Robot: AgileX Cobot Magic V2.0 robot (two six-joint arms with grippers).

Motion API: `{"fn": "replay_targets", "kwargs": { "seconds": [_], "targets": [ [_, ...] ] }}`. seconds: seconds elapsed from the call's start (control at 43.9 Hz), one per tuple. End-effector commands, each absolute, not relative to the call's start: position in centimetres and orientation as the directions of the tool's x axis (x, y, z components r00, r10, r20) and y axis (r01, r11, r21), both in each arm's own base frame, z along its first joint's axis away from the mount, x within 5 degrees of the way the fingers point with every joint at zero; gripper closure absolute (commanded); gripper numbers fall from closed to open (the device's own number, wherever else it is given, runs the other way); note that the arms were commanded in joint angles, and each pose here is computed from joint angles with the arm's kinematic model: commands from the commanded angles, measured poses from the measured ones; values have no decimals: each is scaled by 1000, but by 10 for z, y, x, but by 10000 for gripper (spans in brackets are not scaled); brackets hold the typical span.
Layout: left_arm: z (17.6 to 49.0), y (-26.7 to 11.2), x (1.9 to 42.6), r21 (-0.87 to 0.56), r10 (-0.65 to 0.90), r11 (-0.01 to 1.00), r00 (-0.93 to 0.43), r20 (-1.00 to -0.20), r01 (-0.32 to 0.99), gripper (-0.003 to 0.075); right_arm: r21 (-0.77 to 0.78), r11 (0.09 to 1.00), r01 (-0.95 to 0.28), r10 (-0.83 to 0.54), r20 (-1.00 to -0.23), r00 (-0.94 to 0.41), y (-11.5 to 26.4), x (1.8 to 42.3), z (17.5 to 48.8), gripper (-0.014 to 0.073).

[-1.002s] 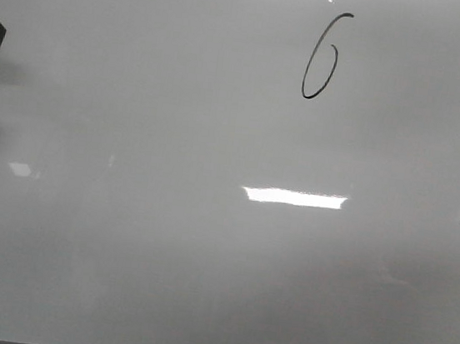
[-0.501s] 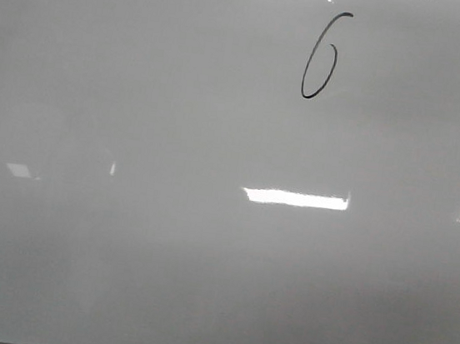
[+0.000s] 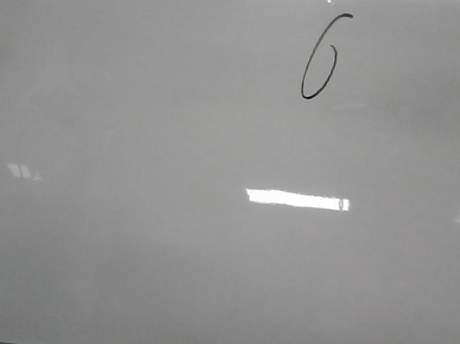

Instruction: Write number 6 on whiteboard

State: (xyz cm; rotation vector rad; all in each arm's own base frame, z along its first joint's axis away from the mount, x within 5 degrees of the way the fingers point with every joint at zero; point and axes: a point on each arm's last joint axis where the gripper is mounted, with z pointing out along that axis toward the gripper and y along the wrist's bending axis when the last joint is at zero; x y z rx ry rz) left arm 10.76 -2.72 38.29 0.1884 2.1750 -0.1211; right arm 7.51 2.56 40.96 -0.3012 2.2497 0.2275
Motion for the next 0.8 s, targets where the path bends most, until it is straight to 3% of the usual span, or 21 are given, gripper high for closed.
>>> {"fn": "replay_targets", "kwargs": {
  "seconds": [0.0,0.319,0.433,0.592,0.774],
  "targets": [
    [399,-26,92,-36,83,973,-490,-868,229,302,69,963,-262,-101,-806,-583,24,74,417,76],
    [402,-27,82,-51,85,961,-466,-881,272,302,70,965,-255,-94,-808,-582,24,80,406,88],
    [402,-27,82,-51,85,961,-466,-881,272,330,70,965,-254,-93,-811,-577,24,81,406,204],
    [402,-27,82,-51,85,961,-464,-882,273,493,69,964,-256,-95,-811,-577,24,81,406,433],
    [402,-27,82,-51,85,961,-464,-882,273,661,69,964,-256,-96,-811,-578,24,81,406,606]
  ]
}}
